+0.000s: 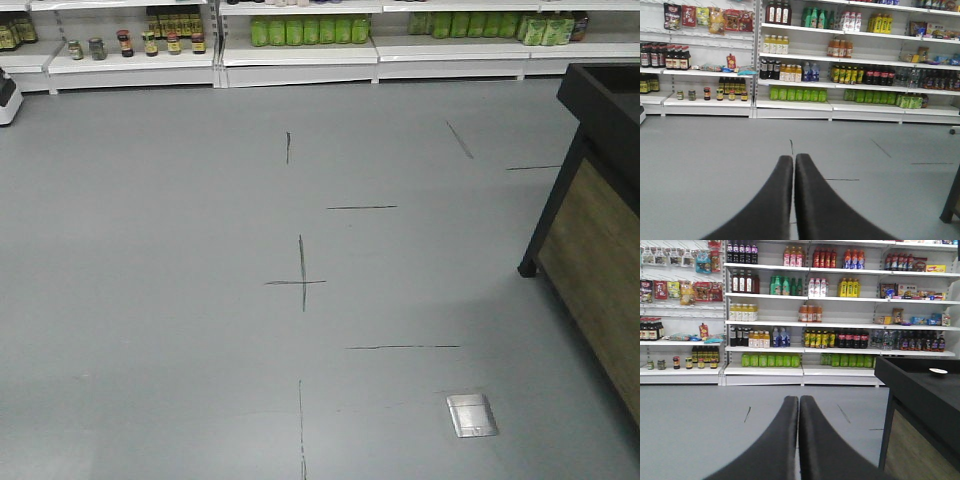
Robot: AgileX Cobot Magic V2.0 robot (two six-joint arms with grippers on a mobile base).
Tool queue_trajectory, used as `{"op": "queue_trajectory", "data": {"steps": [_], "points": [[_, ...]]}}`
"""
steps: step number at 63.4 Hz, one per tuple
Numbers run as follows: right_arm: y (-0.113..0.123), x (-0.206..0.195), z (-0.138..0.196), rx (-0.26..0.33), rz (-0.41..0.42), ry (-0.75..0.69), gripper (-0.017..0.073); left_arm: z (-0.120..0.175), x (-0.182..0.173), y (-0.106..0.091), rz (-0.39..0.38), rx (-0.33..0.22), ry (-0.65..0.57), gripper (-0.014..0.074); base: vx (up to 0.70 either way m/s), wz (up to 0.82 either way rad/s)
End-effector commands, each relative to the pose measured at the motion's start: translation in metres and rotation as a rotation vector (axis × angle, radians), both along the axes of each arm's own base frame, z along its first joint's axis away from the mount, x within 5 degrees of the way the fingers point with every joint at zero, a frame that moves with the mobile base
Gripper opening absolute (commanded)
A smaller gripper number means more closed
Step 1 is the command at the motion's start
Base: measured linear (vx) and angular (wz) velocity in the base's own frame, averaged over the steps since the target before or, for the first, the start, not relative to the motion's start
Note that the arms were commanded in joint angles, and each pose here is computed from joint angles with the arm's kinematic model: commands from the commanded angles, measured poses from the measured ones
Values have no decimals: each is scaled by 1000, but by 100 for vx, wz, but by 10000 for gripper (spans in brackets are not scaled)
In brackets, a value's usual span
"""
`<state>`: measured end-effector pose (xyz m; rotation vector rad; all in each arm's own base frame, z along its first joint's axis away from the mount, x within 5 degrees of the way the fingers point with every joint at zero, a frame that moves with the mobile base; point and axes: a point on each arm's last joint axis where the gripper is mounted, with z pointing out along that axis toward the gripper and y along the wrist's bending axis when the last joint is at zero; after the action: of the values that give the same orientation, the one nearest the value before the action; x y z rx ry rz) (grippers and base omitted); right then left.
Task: Pick three apples into basket with both arms
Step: 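Drive the base across the store floor toward the fruit display tables, then turn and approach the table holding the light-blue basket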
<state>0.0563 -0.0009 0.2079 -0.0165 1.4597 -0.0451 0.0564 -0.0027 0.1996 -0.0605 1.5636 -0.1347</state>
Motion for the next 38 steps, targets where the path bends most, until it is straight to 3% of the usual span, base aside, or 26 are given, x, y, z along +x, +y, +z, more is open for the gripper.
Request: {"op": "queue_trajectory", "data": {"steps": [1, 38], "points": [[0, -1, 2, -8, -6, -63, -7, -1, 0, 0, -1, -13, -60, -6, 11, -23], [0, -1, 2, -8, -6, -63, -7, -1, 0, 0, -1, -13, -60, -6, 10, -34]]}}
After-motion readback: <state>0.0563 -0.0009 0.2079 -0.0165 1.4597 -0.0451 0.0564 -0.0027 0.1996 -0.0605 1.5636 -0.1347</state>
